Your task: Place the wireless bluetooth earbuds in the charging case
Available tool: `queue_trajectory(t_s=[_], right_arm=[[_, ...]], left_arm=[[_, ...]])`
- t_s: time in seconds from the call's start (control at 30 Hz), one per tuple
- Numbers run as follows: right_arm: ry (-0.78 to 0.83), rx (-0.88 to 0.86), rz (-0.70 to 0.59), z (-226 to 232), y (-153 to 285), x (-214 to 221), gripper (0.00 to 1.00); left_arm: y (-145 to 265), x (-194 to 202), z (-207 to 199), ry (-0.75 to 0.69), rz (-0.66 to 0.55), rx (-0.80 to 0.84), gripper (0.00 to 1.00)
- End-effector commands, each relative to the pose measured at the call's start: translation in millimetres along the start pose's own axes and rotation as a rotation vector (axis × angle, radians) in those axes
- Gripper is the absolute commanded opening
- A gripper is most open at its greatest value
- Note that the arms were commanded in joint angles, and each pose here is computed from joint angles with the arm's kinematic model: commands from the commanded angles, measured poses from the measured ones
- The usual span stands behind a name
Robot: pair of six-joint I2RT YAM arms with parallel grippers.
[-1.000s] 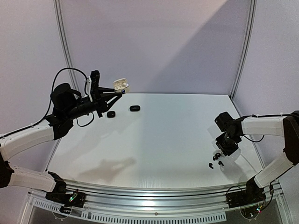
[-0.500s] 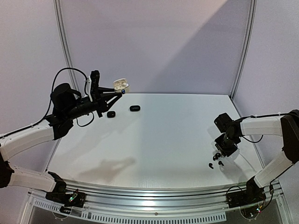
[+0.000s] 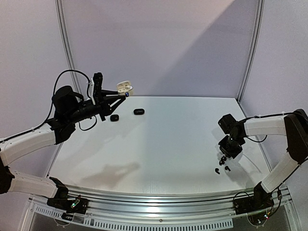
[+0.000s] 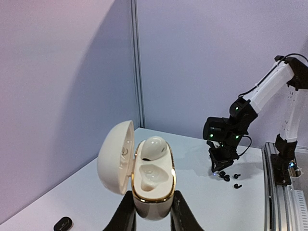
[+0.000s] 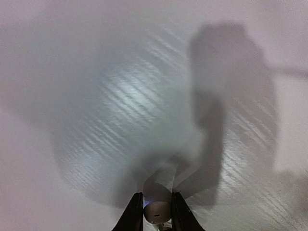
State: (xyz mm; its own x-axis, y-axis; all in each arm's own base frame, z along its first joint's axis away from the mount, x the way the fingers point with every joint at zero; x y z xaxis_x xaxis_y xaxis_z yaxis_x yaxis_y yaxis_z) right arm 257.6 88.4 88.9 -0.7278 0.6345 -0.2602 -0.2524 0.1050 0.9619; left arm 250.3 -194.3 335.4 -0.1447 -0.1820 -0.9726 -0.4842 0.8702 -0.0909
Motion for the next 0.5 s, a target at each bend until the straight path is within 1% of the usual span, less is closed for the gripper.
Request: queue_trajectory(t_s=[0.0,0.13,0.27,0.47], right_arm=[[0.138,-0.024,0.094,21.8,-16.5,0.7,0.19],[0.188,-0.079,0.112,45.7,-19.9,-2.8,0.16],[0.279,-0.121,0.130,71.8,-18.0,-2.8,0.16],[0.513,-0.145,0.196,102.6,-22.1,14.1,0.14]], left_arm=[[3.5,4.3,2.9,-0.009,0.003,-0.011,0.00],[4.5,3.7,3.4,-0.016,0.000,-0.016,0.00],[4.6,3.6,4.0,-0.021,0.000,-0.019,0.00],[4.8,3.3,4.4,-0.021,-0.001,-0.020,0.00]])
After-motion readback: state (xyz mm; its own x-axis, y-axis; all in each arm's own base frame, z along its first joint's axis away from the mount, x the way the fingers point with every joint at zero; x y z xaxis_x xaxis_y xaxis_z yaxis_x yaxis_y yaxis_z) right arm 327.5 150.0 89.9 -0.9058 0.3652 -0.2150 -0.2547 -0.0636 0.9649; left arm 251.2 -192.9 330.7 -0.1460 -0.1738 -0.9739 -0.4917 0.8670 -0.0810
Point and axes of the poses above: each gripper's point midway between its finger pads, its own y axis back along the fingers, its own z axis along the line the jaws close on, x = y × z, the point moved 8 cm from there along y, back along the fingers, and after that the axes turned 15 degrees about y, right-handed, at the moved point
